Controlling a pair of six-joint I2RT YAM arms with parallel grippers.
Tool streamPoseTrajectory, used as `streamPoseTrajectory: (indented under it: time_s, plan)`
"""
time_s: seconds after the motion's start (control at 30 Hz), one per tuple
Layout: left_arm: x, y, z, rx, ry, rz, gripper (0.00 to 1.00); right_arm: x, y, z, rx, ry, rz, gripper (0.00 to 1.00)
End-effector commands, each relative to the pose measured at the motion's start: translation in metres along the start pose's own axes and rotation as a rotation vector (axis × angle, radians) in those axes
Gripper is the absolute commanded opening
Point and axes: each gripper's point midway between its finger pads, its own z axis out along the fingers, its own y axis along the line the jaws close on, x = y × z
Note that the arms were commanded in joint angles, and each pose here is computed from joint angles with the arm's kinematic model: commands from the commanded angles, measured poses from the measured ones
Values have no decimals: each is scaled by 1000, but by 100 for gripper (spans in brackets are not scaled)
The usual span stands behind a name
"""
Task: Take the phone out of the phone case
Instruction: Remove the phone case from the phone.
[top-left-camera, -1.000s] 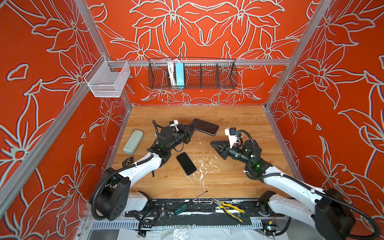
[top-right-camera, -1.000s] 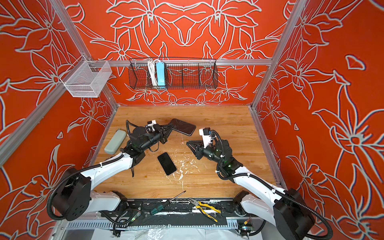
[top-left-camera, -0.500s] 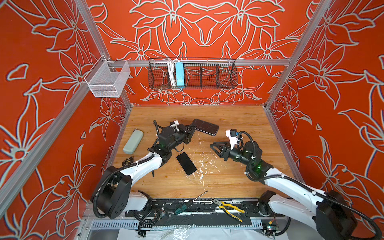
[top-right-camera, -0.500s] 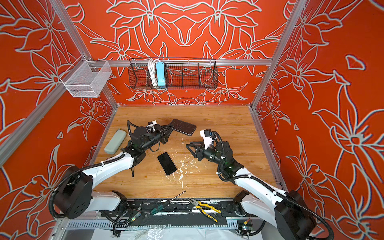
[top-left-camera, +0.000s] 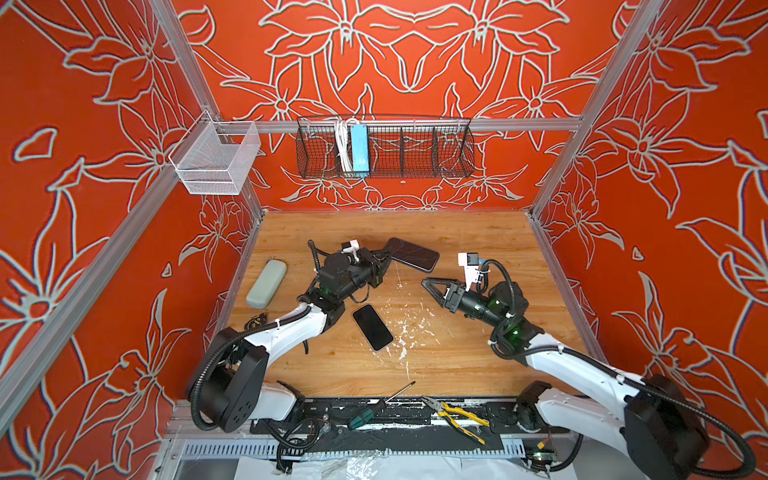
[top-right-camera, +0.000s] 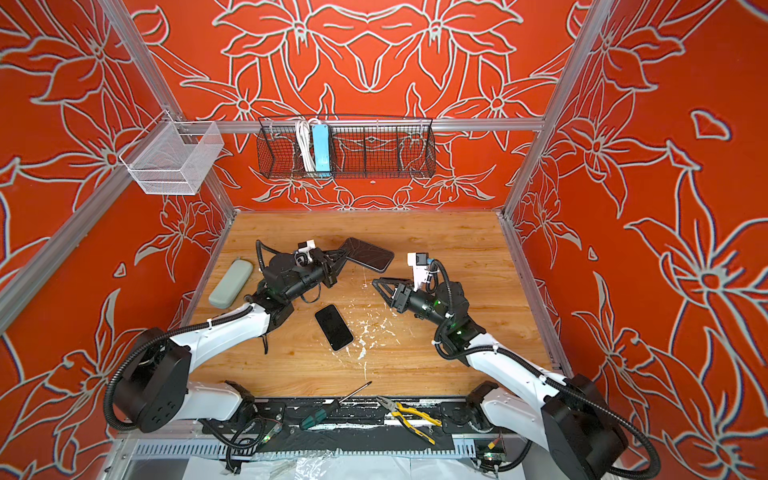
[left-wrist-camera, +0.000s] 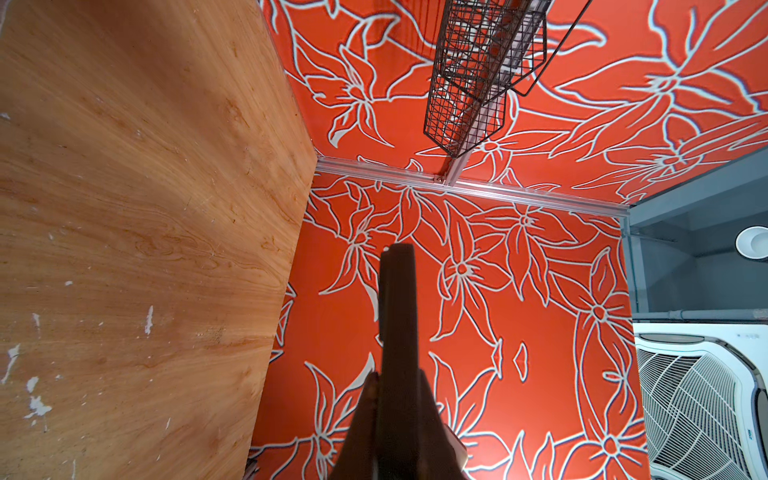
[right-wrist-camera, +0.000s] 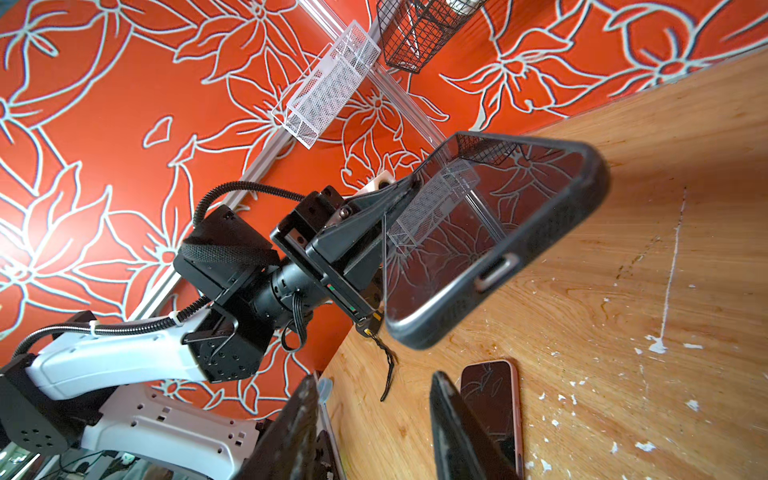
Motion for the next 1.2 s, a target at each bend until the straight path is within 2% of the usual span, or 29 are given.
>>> streamPoseTrajectory:
  time_s: [0.0,0.57,1.17]
  plan:
    - [8,-43,0,137,37,41,0,-23,14,5,-53,-76,42,44]
    - [10,-46,-1,142,44,42,0,-33,8,12,-23,-110,1,37]
    - [12,-48,-3,150,52,21,0,-31,1,15,-11,-108,-51,18]
